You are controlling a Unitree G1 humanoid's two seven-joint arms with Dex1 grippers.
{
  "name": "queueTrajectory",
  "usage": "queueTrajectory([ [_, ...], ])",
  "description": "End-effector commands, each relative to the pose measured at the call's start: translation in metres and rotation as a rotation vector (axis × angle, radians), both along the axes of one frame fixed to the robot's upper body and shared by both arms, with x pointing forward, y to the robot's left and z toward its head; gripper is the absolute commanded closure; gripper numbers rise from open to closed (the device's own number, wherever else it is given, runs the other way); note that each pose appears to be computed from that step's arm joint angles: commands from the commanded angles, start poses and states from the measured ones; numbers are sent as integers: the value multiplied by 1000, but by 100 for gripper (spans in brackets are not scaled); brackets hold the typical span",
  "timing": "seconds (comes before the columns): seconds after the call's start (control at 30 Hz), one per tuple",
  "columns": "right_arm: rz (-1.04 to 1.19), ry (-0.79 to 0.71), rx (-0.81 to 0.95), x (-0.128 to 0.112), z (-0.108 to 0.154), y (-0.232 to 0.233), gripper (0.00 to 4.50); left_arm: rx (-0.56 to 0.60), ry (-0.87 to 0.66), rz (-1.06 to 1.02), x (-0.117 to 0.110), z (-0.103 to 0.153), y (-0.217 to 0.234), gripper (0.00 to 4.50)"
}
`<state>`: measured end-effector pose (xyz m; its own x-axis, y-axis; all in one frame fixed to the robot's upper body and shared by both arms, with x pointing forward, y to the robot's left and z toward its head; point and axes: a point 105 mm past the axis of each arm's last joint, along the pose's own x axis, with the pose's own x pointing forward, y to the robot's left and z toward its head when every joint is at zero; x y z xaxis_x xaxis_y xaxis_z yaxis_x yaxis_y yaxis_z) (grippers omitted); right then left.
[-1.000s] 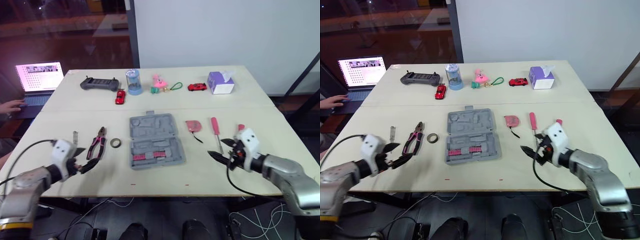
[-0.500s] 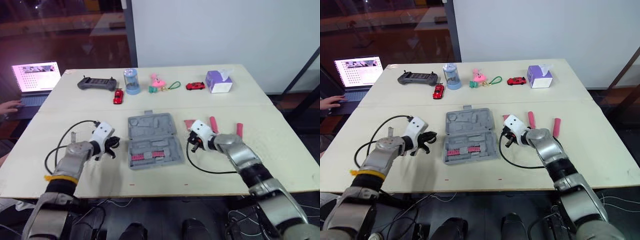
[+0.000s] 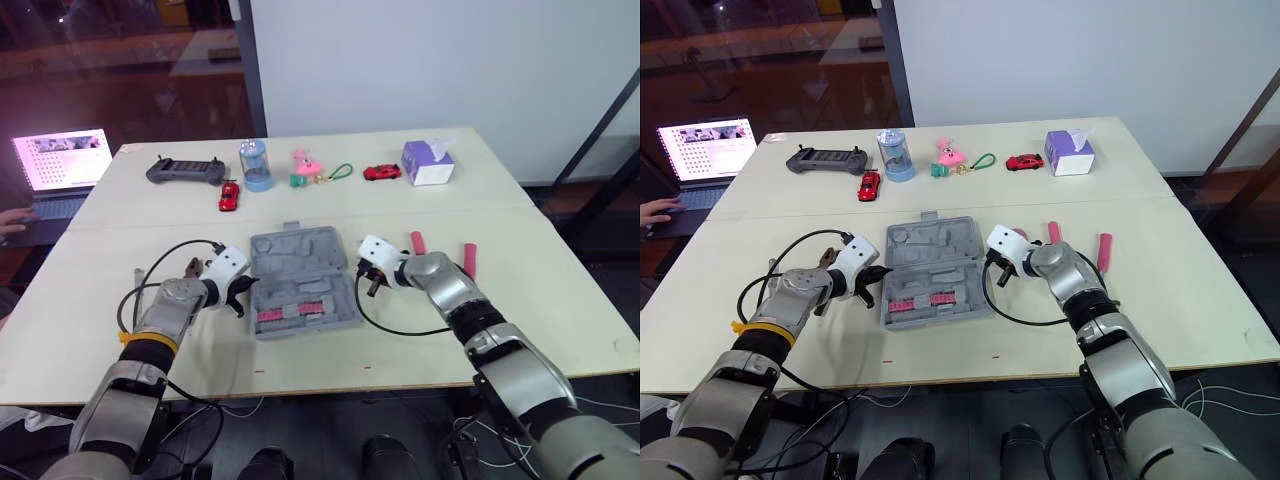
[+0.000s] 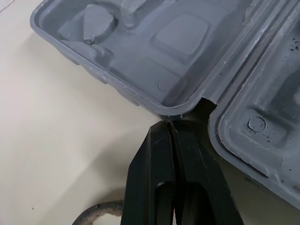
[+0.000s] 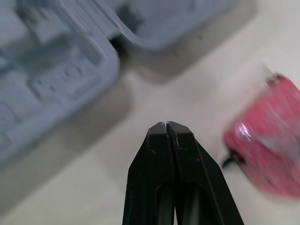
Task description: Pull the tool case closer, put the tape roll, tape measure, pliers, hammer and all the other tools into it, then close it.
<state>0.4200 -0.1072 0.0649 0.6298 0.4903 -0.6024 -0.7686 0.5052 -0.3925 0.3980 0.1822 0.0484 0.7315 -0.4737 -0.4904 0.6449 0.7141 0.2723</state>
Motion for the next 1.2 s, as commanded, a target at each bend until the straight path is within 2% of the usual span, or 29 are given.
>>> queueTrajectory([
  [0.03, 84, 3, -11, -2, 1, 26, 444, 7, 44, -24, -6, -13, -5, 444],
  [0.33, 175, 43, -6, -14, 4, 40, 444, -45, 60, -102, -14, -14, -19, 444],
  [0.63, 223, 120, -32, -62, -11, 26, 444, -86, 112, -190, -62, -21, -20, 444],
  [0.73, 221, 149, -35, -77, -16, 22, 444, -89, 118, -175, -70, -21, -19, 444],
  [1.2, 181, 226, -41, -112, -25, 10, 444, -125, 176, -200, -109, -28, -32, 444],
])
